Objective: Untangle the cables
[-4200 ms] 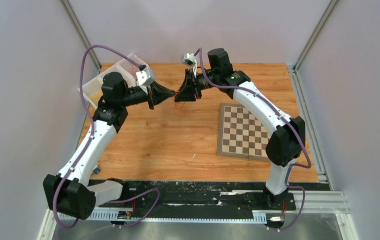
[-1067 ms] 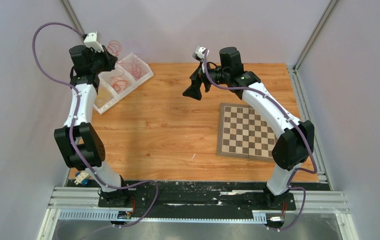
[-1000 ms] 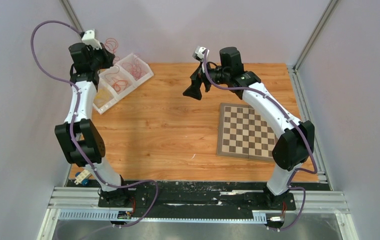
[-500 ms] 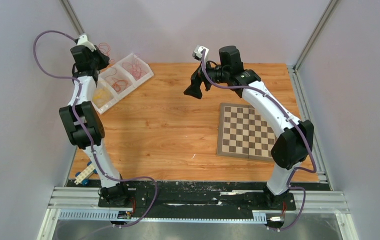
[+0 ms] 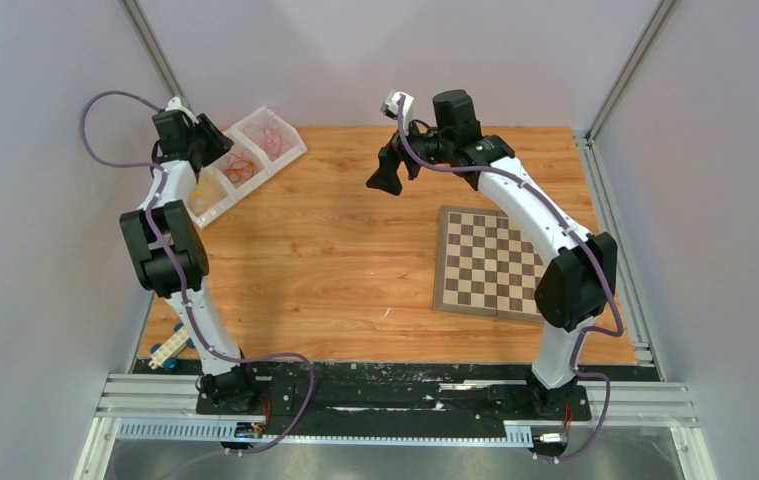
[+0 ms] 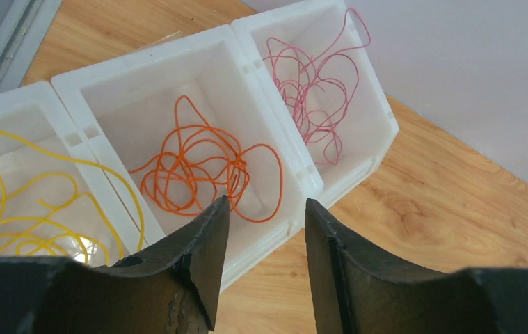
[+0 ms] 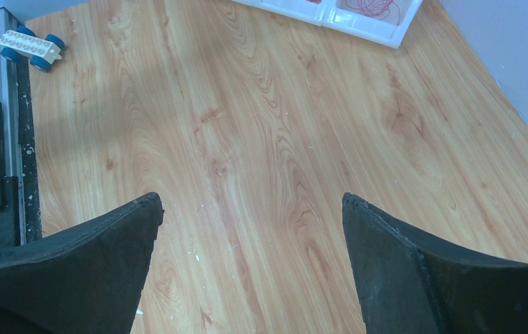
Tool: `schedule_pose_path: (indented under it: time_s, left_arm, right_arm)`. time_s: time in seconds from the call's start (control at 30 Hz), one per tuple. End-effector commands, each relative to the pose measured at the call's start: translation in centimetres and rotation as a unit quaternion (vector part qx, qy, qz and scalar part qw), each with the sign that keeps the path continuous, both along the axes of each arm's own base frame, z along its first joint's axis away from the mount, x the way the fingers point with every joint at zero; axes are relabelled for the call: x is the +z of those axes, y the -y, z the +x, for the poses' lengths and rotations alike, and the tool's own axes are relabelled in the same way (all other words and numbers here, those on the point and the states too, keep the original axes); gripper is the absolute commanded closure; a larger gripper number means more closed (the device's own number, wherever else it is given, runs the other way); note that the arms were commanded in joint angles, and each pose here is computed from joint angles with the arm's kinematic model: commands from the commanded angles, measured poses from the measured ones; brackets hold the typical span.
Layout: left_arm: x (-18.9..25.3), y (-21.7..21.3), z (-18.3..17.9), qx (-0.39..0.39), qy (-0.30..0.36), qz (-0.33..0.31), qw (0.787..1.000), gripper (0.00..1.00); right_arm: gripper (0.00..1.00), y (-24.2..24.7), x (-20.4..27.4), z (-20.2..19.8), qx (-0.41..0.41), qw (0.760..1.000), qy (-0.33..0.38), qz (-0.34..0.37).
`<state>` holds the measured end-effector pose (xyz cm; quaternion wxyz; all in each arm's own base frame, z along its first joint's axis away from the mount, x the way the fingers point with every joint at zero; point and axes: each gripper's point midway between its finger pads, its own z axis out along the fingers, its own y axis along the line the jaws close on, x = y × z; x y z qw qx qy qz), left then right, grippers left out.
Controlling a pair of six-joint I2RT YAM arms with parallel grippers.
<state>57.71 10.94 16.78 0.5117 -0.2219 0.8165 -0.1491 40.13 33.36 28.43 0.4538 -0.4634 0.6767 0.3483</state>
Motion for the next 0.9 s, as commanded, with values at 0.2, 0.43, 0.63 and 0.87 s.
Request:
schedule_pose_path:
  time_s: [0.2, 0.43, 0.63, 0.87]
  left_arm:
    - [13.4, 1.4, -3.8, -0.037, 0.089, 0.032, 0.995, 0.06]
    - [14.8, 5.1, -7.3, -0.11, 0.071, -0.004, 0.991, 0.0]
    - [16.2, 8.7, -10.1, -0.192, 0.069, -0.006, 0.979, 0.0]
    - [11.3, 14.2, -15.8, -0.345, -0.097, 0.011, 0.934, 0.0]
  right_arm:
    - [0.0, 0.5, 2.9, -0.4, 0.004, 0.999, 0.038, 0.014]
    - [0.0, 1.9, 1.8, 0.1, -0.022, 1.0, 0.017, 0.007]
    - [0.0, 6.0, -0.2, 2.6, -0.091, 0.995, -0.044, 0.017]
    - [0.0, 11.6, -4.9, 3.9, -0.163, 0.983, -0.089, -0.01]
